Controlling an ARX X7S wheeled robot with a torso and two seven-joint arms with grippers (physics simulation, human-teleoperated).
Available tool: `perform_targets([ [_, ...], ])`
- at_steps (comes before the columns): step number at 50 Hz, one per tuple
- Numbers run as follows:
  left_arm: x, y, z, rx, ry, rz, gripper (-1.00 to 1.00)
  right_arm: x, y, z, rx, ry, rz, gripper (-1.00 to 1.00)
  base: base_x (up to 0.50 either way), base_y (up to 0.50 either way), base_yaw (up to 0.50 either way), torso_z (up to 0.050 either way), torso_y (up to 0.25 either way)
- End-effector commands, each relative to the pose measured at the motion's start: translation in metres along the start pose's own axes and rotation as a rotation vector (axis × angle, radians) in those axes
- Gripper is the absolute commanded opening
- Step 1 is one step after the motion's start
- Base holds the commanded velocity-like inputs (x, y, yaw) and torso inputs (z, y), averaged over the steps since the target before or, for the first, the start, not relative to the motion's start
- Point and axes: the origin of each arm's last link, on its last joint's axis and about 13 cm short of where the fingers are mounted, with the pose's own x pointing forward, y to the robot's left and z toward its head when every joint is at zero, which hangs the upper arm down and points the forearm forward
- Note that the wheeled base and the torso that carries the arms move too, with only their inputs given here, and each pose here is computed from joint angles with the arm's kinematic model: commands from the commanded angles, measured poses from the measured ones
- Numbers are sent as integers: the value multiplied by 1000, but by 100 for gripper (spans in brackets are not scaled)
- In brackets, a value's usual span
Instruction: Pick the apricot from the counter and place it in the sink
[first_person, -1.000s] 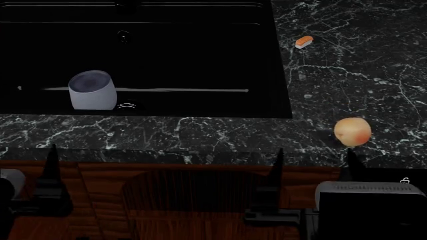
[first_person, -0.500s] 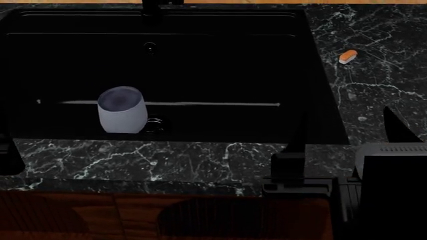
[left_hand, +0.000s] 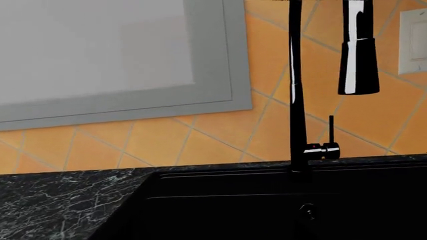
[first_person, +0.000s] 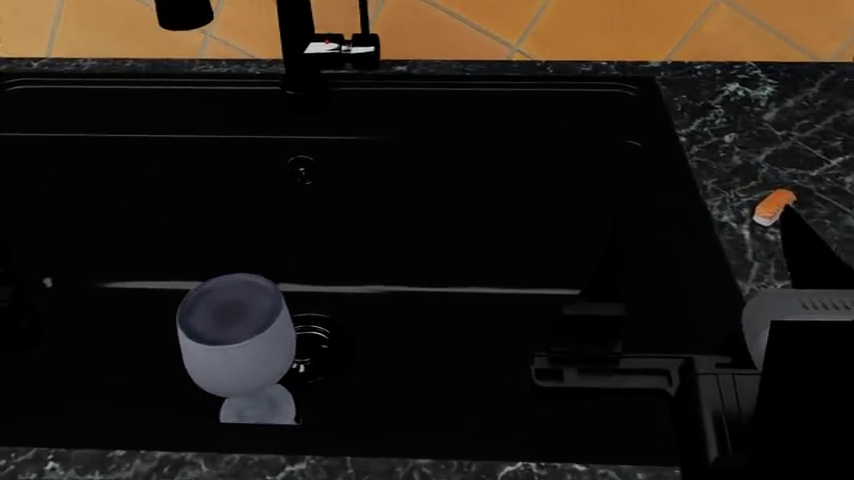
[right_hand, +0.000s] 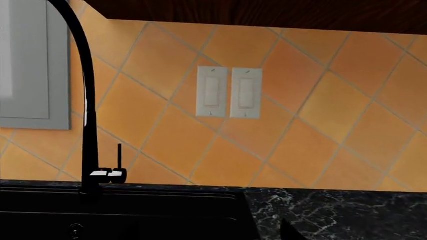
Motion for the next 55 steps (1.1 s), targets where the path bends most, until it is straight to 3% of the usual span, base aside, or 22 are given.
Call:
perform_targets([
  [1,-1,-1,1,3,1,-2,100,-3,-1,1,18,-9,3,100,461,285,0,0,0],
  [16,0,0,-2,8,11,-1,100,-10,-3,4,-10,48,-56,100,90,68,0,0,1],
  [21,3,0,-5,4,22,2,100,-19,-18,25,-40,105,-171,100,0,0,0,0,0],
  [23,3,0,-7,6,26,-1,100,-22,-32,32,-54,138,-285,100,0,0,0,0,0],
  [27,4,0,-10,4,32,1,100,-40,-34,53,-101,157,-370,100,0,0,0,0,0],
  [28,4,1,-11,3,35,3,100,-49,-33,57,-89,182,-345,100,0,0,0,0,0],
  [36,6,1,-23,1,53,9,100,-87,-49,71,-118,281,-501,100,0,0,0,0,0],
  [48,5,1,-30,12,74,11,100,-112,-63,84,-170,376,-603,100,0,0,0,0,0],
  [55,5,1,-34,9,86,12,100,-118,-69,92,-159,417,-635,100,0,0,0,0,0],
])
